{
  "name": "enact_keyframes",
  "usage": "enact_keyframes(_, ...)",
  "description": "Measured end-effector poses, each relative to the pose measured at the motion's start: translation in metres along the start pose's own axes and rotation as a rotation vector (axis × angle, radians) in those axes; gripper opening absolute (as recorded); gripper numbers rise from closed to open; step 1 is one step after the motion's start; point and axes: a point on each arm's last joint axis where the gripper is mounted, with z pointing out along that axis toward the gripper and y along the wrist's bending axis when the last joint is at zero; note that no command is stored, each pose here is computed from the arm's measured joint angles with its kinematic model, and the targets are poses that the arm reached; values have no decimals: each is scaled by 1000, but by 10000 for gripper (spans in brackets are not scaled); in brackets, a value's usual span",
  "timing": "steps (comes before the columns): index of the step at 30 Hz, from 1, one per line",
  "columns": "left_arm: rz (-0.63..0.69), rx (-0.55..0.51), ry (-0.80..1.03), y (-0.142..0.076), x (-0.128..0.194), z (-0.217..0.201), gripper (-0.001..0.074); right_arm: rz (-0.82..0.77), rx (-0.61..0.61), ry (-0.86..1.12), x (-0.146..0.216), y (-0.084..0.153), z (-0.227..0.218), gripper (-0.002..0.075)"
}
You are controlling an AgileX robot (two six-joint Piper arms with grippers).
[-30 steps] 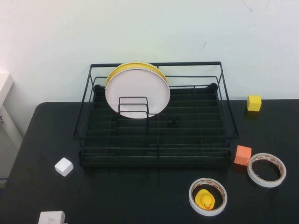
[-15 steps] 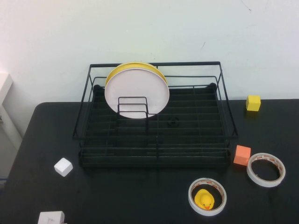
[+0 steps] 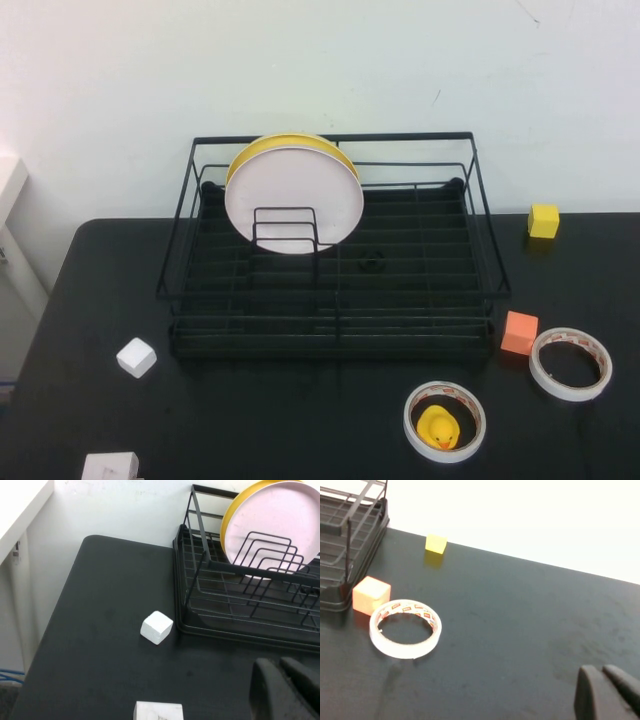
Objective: Place plate on rack
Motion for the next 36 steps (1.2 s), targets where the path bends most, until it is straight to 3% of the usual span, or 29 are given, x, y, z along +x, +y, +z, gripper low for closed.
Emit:
enact_keyframes(5, 0, 0, 0, 0, 0, 0, -1, 21, -3, 7, 0, 0, 0, -2)
enact_keyframes(12, -1, 0, 0, 0, 0, 0, -1, 204, -4, 7, 0, 0, 0, -2)
enact_keyframes(36, -1, 0, 0, 0, 0, 0, -1, 190, -50, -3, -1, 3, 0, -2)
